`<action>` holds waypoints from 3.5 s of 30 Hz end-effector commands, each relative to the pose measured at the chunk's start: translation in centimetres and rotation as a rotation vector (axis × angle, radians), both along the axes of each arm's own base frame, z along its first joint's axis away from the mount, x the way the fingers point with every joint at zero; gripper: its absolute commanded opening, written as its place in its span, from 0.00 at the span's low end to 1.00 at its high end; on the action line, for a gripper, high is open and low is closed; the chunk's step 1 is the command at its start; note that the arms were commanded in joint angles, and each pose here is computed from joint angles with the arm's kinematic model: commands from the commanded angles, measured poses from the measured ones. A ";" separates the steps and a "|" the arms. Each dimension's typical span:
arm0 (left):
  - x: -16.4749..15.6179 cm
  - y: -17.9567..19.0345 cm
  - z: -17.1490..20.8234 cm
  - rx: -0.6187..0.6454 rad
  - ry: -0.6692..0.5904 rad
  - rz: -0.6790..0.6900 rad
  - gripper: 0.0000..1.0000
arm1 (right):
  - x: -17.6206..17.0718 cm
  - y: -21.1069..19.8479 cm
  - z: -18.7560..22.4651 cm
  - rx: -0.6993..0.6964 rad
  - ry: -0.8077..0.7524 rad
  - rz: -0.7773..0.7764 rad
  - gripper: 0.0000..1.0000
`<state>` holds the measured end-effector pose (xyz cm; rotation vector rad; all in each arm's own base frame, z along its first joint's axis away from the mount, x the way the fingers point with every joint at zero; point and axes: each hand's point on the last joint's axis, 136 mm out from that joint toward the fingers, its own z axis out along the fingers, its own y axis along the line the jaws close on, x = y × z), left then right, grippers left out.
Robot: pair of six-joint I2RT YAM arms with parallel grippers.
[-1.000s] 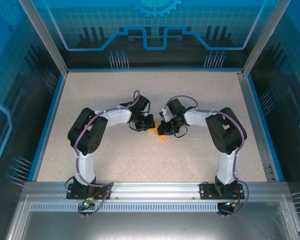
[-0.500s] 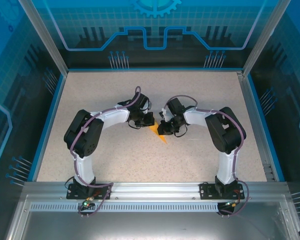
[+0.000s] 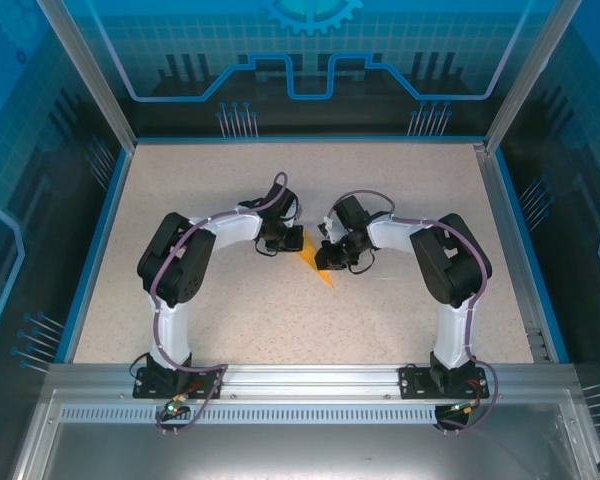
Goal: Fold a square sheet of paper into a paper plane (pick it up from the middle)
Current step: Fold the wing for the fifth time at the center of the table.
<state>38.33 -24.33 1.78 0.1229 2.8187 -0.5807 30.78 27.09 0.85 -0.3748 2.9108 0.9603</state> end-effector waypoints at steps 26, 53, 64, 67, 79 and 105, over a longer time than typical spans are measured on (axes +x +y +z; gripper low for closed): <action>3.6 6.5 -2.8 -0.159 0.098 0.244 0.11 | -3.8 -4.7 -6.2 -0.204 0.177 -0.024 0.08; -0.1 -1.3 2.8 -0.277 0.026 0.103 0.13 | -3.8 -4.4 -6.5 -0.200 0.197 -0.023 0.08; -1.1 -0.8 -1.5 -0.203 0.118 0.116 0.11 | -4.0 -4.6 -6.9 -0.212 0.211 -0.021 0.08; -0.9 0.0 -2.2 -0.166 0.117 0.130 0.11 | -4.2 -4.9 -7.1 -0.222 0.217 -0.019 0.08; 2.4 5.8 -2.2 -0.102 0.086 0.238 0.11 | -4.7 -5.8 -8.0 -0.274 0.227 -0.015 0.08; -1.2 -0.4 0.2 -0.254 0.108 0.157 0.09 | -2.1 -3.2 -5.2 -0.158 0.164 -0.017 0.08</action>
